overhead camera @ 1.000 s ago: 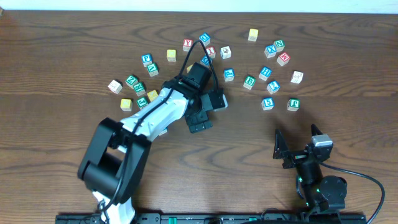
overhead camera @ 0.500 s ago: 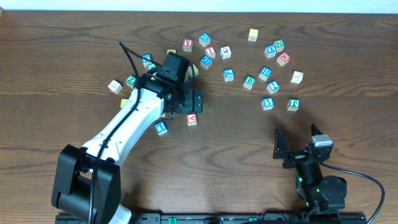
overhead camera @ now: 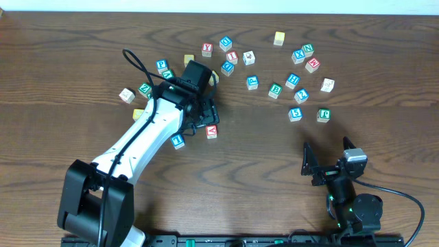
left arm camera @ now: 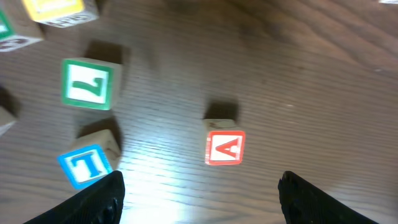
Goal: Spell out AI2
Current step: 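Lower the red A block onto the table and open the left gripper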
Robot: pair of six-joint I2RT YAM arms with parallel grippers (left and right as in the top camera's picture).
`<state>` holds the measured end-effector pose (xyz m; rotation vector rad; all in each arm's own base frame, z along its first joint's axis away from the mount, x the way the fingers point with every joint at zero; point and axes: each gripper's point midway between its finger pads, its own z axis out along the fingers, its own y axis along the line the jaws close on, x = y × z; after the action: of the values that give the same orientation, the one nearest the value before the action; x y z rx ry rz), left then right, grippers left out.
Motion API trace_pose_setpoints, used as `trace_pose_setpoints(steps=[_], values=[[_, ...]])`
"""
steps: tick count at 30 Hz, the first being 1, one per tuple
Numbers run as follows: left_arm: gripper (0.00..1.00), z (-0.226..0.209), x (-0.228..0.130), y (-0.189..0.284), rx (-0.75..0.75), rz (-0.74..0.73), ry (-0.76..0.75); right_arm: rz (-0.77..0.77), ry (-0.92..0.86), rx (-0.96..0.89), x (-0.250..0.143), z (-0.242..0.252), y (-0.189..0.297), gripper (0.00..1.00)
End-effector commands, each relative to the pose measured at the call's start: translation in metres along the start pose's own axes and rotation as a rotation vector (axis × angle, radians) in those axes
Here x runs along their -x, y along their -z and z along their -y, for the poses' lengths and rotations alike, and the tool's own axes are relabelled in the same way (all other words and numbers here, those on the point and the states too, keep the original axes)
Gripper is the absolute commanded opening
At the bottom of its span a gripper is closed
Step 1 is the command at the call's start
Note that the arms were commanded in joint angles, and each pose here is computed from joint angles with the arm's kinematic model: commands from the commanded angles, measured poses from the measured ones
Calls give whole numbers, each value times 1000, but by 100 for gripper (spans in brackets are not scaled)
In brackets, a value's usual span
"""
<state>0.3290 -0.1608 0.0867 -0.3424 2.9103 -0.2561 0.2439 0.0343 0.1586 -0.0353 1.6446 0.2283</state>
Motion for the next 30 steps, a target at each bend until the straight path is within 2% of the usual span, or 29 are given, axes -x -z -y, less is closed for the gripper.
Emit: trace_pose_setpoints(steps=[1, 11, 17, 21, 30], values=[[78, -11, 0, -8, 61, 2, -39, 1, 10, -1, 0, 1, 0, 99], [76, -4, -2, -44, 85, -55, -141, 1, 10, -1, 0, 1, 0, 99], [76, 21, 12, -33, 47, -13, -217, 1, 10, -1, 0, 1, 0, 99], [76, 23, 8, -33, 51, -24, -256, 1, 10, -1, 0, 1, 0, 99], [71, 10, -4, -39, 91, -64, -222, 1, 10, -1, 0, 1, 0, 99]])
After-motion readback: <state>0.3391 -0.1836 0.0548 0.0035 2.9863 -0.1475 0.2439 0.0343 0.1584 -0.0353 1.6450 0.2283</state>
